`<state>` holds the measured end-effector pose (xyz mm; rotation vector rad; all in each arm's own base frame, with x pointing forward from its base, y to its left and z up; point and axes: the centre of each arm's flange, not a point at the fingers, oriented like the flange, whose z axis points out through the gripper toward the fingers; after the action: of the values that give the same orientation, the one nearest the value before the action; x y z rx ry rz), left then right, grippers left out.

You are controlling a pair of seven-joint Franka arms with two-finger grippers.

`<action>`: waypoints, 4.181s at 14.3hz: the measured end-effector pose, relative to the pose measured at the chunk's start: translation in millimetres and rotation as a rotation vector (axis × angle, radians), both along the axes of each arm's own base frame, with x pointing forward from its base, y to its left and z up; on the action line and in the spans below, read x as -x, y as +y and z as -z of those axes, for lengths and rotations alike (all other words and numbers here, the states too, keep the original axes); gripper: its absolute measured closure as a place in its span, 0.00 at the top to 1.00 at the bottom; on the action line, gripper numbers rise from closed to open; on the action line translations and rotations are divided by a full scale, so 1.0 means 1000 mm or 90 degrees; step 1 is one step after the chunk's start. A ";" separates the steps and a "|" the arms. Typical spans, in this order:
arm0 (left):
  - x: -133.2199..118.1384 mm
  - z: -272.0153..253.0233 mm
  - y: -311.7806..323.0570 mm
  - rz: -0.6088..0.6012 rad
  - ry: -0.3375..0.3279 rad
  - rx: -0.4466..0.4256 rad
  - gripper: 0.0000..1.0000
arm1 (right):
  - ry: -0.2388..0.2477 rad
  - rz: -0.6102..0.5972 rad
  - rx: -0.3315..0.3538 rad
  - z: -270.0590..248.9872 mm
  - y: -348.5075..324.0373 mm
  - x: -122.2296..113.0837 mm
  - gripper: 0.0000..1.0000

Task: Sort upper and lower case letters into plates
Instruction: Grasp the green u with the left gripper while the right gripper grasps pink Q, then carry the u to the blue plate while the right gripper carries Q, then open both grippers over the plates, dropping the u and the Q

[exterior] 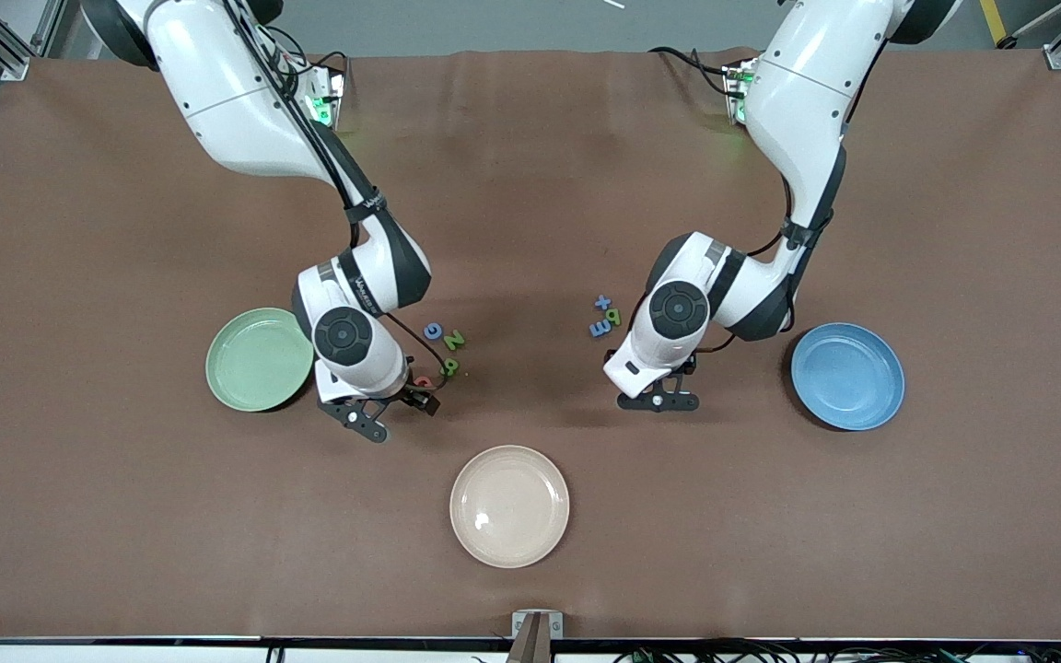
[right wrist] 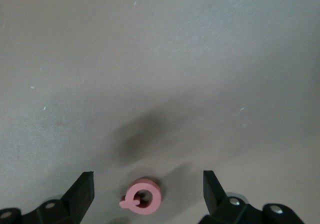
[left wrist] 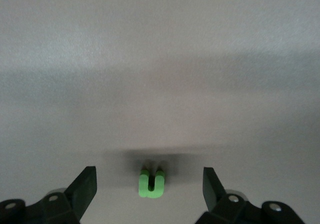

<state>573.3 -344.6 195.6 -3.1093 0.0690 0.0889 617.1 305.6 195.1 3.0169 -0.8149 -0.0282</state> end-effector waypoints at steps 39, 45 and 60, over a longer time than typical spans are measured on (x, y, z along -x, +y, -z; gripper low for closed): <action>0.004 -0.045 0.036 0.009 0.011 -0.002 0.26 | 0.066 -0.107 0.010 -0.075 -0.146 0.002 0.41; 0.001 -0.090 0.177 0.090 0.044 -0.019 0.26 | 0.077 -0.160 -0.013 -0.070 -0.268 0.049 0.41; 0.033 -0.007 0.393 0.230 0.006 0.007 0.26 | 0.087 -0.177 -0.015 -0.003 -0.271 0.091 0.41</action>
<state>539.9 48.5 202.4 -3.0475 0.6267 0.0939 526.3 34.9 198.3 3.0775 -0.3829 -0.2389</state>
